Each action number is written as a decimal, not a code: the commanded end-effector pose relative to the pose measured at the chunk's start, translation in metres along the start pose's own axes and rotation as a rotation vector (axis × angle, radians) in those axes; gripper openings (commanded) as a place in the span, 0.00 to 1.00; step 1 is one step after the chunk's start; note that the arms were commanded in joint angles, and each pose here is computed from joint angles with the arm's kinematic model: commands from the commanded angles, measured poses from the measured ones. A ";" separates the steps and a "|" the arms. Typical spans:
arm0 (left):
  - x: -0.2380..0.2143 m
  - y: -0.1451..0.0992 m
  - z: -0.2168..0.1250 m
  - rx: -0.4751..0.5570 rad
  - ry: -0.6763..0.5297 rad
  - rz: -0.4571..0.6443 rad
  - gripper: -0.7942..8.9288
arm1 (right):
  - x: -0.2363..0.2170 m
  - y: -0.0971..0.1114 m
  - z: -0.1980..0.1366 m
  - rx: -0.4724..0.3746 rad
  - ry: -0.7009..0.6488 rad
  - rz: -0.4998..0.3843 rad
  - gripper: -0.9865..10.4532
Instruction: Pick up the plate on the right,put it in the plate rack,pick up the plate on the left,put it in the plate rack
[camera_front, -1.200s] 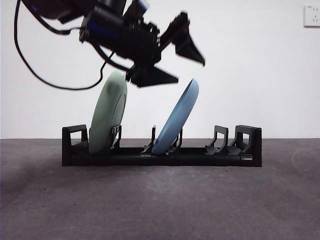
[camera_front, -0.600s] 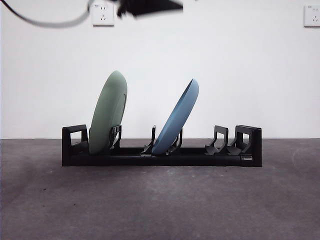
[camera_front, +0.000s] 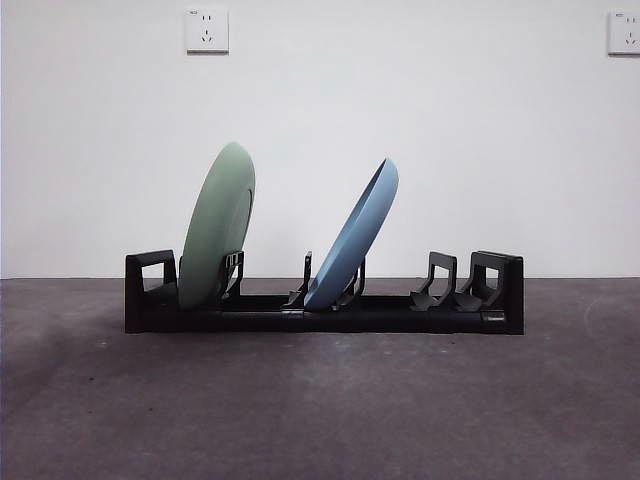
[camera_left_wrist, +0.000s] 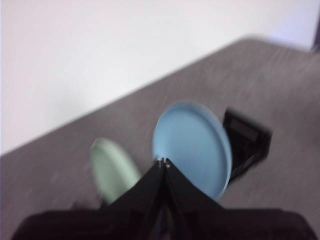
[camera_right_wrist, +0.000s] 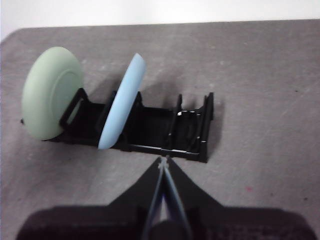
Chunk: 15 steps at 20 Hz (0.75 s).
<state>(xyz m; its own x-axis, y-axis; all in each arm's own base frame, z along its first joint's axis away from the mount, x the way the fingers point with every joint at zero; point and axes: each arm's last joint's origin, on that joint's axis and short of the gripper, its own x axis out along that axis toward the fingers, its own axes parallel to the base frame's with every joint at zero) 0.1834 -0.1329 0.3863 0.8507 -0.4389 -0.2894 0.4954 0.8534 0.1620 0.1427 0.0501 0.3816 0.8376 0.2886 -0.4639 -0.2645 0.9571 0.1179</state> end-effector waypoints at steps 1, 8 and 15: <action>-0.018 0.005 -0.004 -0.019 0.038 0.033 0.07 | -0.004 -0.002 -0.009 -0.018 -0.029 -0.012 0.08; -0.073 0.019 -0.047 -0.138 -0.003 0.146 0.07 | -0.022 -0.008 -0.050 -0.022 -0.084 -0.020 0.08; -0.097 0.019 -0.068 -0.165 -0.005 0.147 0.08 | -0.021 -0.008 -0.053 -0.022 -0.070 -0.017 0.09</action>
<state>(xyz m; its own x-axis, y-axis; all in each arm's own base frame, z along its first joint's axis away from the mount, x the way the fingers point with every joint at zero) 0.0969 -0.0542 0.3556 0.9142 -0.3107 -0.2601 0.3343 0.9411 0.0508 0.1017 0.0349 0.3462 0.8734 0.2762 -0.4011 -0.2594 0.9609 0.0967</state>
